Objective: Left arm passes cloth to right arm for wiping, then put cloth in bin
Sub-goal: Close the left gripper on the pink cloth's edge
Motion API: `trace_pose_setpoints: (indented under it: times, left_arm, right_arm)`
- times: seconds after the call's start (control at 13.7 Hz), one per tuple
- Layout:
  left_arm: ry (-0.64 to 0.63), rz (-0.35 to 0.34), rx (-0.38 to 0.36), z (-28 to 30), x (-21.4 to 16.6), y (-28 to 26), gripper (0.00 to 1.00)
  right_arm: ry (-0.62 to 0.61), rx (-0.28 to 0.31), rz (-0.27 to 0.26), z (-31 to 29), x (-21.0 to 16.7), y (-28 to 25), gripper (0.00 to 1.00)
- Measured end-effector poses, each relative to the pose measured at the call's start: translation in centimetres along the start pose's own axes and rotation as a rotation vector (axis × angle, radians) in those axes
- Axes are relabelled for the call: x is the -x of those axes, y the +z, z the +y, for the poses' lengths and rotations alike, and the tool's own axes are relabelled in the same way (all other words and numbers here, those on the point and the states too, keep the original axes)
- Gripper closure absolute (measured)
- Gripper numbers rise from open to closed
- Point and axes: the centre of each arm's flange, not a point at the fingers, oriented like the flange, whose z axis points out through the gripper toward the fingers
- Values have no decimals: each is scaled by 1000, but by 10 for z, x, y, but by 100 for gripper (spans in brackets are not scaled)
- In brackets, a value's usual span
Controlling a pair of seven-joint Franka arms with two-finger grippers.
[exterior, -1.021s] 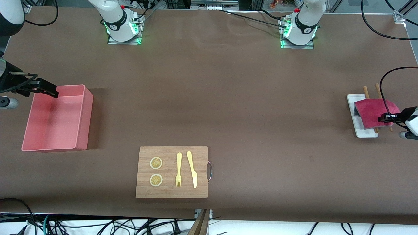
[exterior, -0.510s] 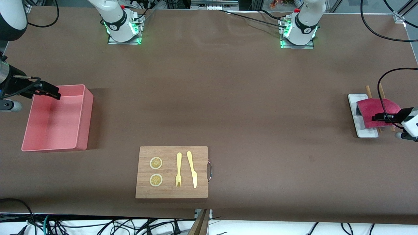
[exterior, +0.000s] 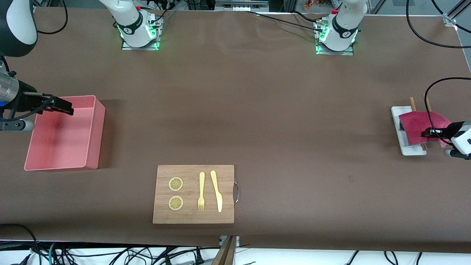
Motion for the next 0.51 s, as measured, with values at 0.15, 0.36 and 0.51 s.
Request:
trace_pose_setpoints:
  times: [0.15, 0.36, 0.51]
  left_arm:
    - [-1, -13, 8, 0, 0, 7, 74]
    - [-8, -22, 15, 0, -1, 13, 72]
    - [-12, -22, 15, 0, -1, 13, 71]
  right_arm:
    - [0, 0, -12, 0, -3, 7, 0]
    - [1, -1, -14, 0, -4, 8, 0]
    - [8, -1, -13, 0, -4, 8, 0]
